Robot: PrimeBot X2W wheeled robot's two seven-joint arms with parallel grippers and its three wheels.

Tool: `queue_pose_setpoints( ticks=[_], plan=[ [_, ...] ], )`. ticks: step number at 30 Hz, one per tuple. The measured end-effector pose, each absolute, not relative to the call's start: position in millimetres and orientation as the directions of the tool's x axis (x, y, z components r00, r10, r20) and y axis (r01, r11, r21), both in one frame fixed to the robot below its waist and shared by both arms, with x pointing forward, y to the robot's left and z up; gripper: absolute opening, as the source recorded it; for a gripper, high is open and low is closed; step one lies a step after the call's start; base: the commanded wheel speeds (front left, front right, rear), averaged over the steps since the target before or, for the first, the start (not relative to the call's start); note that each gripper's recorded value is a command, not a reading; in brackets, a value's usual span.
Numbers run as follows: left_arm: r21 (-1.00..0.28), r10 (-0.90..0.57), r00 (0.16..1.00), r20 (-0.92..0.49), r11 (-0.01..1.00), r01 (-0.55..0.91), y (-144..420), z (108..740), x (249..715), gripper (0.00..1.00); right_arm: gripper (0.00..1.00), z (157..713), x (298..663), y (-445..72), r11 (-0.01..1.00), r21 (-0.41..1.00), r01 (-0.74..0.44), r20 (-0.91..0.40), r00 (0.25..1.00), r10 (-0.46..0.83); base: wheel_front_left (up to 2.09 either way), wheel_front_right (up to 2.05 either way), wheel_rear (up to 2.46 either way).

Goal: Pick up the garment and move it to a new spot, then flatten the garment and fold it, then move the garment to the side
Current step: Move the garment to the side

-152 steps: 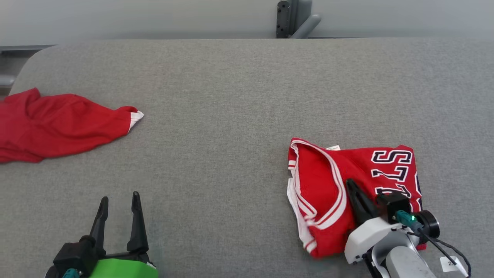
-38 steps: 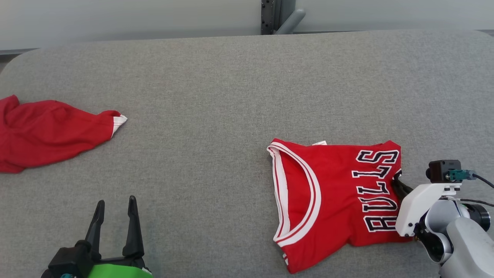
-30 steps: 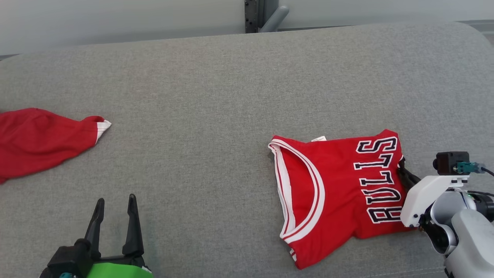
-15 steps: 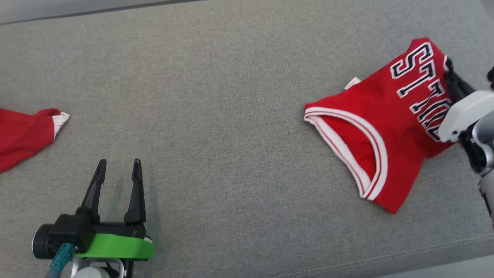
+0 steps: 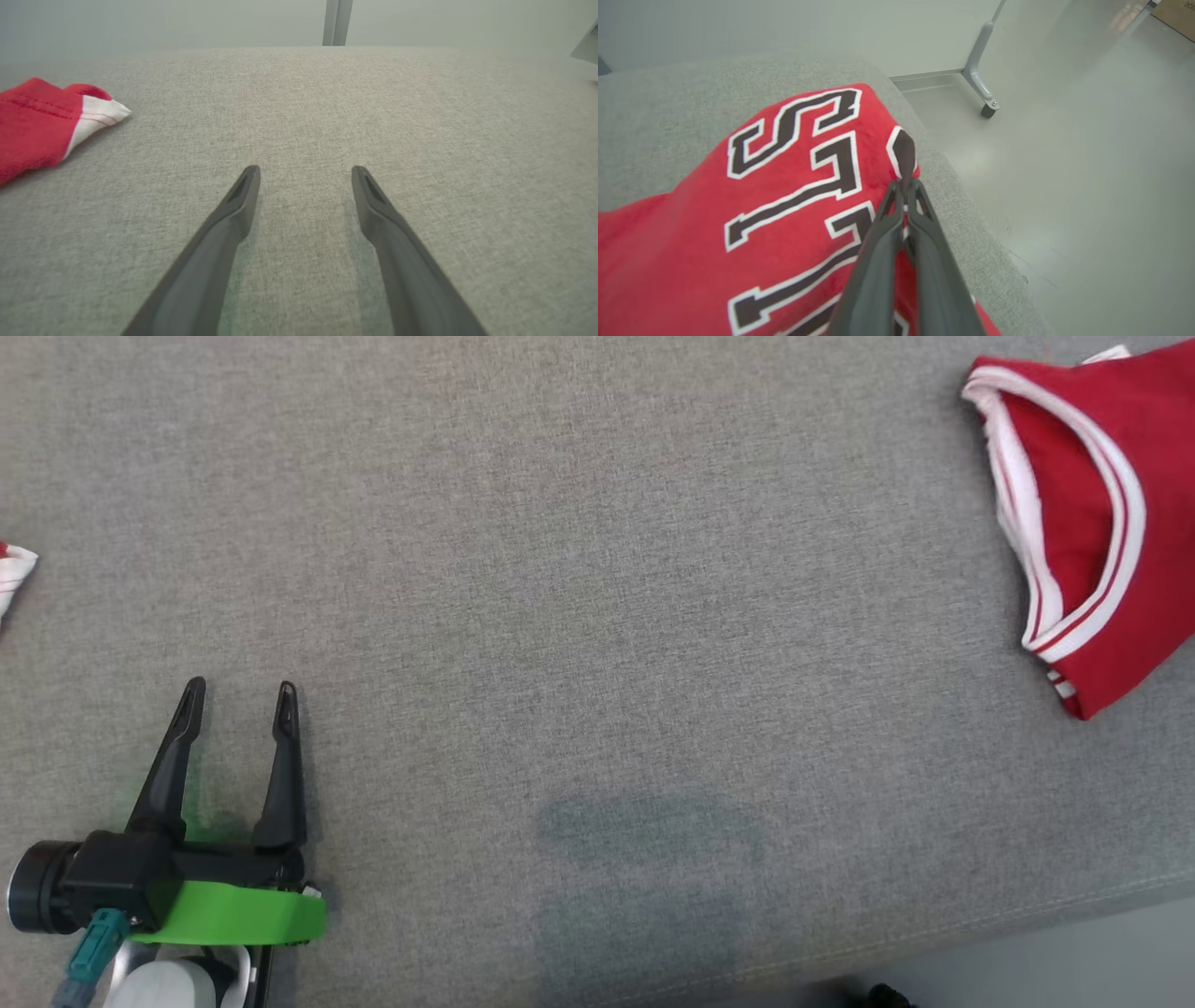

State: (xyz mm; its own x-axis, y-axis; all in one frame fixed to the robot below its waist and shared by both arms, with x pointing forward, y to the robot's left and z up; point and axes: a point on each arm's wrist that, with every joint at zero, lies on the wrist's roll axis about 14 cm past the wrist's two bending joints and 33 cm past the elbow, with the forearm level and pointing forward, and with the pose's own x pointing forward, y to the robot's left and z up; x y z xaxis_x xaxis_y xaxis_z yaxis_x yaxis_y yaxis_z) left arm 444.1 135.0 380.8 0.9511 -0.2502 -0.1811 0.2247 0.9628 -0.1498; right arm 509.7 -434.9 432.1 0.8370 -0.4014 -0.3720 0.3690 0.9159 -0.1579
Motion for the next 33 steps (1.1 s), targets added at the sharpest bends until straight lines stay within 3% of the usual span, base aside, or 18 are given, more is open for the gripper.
queue_pose_setpoints(
  ticks=[6,7,8,15,23,28,33],
  plan=[
    [-0.15,-0.252,0.944,-0.214,0.963,0.224,136.1,368.1,440.4,1.0,0.0,413.2,494.9,-460.1,0.874,-0.186,0.448,-0.392,0.782,-0.484,0.0,0.0,0.0],
    [-0.15,-0.254,0.943,-0.217,0.963,0.225,135.8,367.9,439.2,1.0,0.46,415.2,495.2,-461.4,0.872,-0.199,0.447,-0.379,0.786,-0.489,0.0,0.0,0.0],
    [-0.15,-0.254,0.942,-0.218,0.963,0.225,135.3,368.1,438.2,1.0,1.0,417.6,495.9,-461.5,0.872,-0.219,0.439,-0.365,0.792,-0.49,0.0,0.0,0.0],
    [-0.18,-0.245,0.952,-0.184,0.96,0.213,128.6,382.1,437.5,1.0,1.0,459.2,510.1,-452.9,0.869,-0.27,0.414,-0.188,0.863,-0.469,0.0,0.0,0.0],
    [-0.222,-0.224,0.966,-0.127,0.956,0.192,123.1,409.3,431.1,1.0,1.0,500.1,512.4,-403.7,0.903,-0.287,0.319,-0.047,0.937,-0.347,0.0,0.0,0.0],
    [-0.241,-0.173,0.981,-0.089,0.959,0.147,135.7,429.8,420.6,1.0,1.0,531.8,494.6,-362.1,0.934,-0.246,0.258,0.072,0.966,-0.248,0.0,0.0,0.0],
    [-0.241,-0.137,0.989,-0.062,0.963,0.119,145.6,444.8,409.1,1.0,1.0,528.4,462.7,-320.5,0.96,-0.21,0.185,0.093,0.981,-0.168,0.0,0.0,0.0]
  ],
)
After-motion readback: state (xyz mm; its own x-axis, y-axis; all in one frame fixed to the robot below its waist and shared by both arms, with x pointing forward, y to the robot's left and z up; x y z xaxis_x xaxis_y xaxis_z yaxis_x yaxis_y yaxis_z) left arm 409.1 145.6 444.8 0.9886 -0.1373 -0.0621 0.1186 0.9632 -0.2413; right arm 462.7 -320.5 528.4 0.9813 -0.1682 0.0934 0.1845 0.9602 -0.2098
